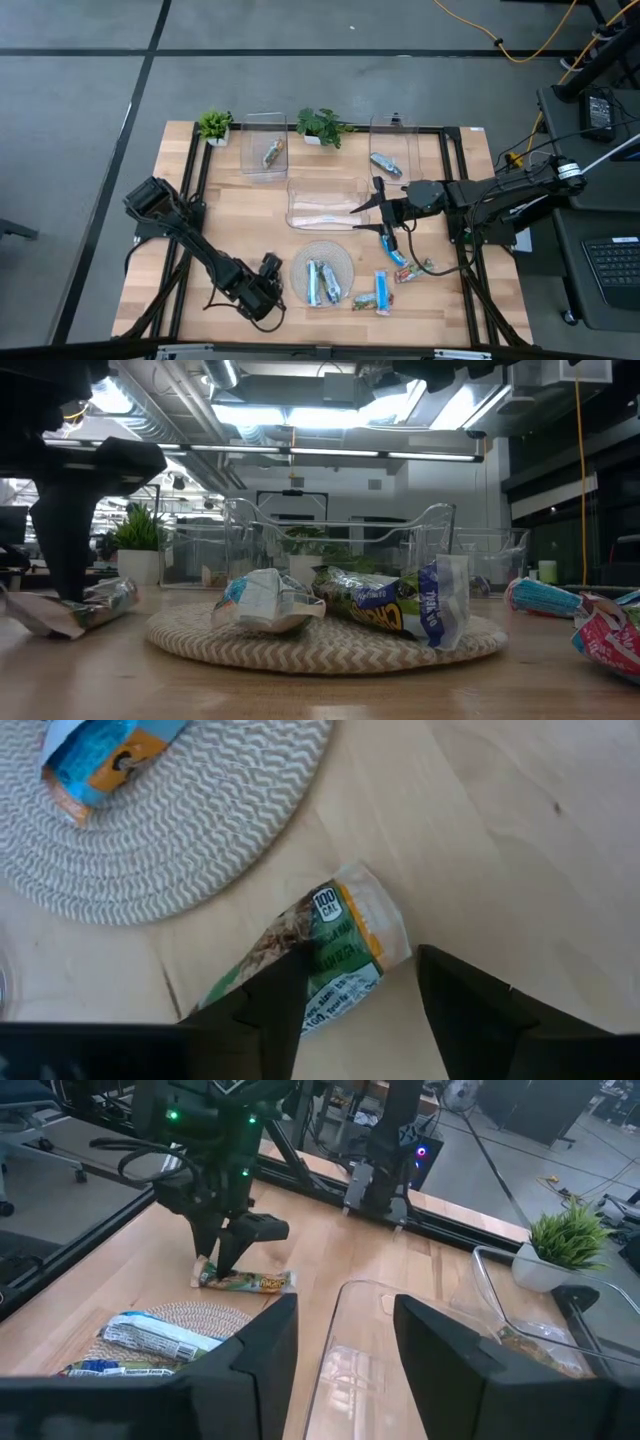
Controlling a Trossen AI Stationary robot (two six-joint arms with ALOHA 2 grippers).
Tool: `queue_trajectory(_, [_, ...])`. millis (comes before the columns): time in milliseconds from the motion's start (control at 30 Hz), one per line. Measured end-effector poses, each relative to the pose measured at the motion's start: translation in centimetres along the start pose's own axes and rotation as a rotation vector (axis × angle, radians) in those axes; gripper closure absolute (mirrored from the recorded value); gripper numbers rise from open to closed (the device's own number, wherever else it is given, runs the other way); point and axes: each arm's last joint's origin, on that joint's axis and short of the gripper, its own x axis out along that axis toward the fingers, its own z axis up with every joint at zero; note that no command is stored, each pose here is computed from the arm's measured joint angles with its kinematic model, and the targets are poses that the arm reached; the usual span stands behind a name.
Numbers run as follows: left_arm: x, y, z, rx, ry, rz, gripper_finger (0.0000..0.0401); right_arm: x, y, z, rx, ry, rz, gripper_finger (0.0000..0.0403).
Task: Pick and place Granola Bars by type
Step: Put the orange granola bar into the top left transparent bin
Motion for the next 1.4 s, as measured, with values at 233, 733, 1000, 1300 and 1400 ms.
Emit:
queue_trajectory(233, [0.0, 0.1, 0.0, -0.059, 0.000, 0.013, 0.0278, 0.0, 0.0, 0.0, 0.001, 0.000, 0.000, 0.0234])
queue_trajectory(733, [-3.4, 0.2, 3.1, 0.004, 0.011, 0.077, 0.0395, 0.0, 0.0, 0.0, 0.001, 0.000, 0.001, 0.0234])
queue_trajectory(1000, [-8.6, 0.3, 6.6, 0.031, -0.033, 0.132, 0.0399, 0.0, 0.0, 0.0, 0.001, 0.000, 0.001, 0.0234])
queue_trajectory(1300, [-14.4, -0.4, 7.9, 0.076, -0.045, 0.210, 0.0399, 0.0, 0.0, 0.0, 0.001, 0.000, 0.001, 0.0234])
queue_trajectory(1400, [-15.9, -0.9, 7.5, 0.067, 0.001, 0.148, 0.0400, 0.0, 0.0, 0.0, 0.001, 0.000, 0.001, 0.0234])
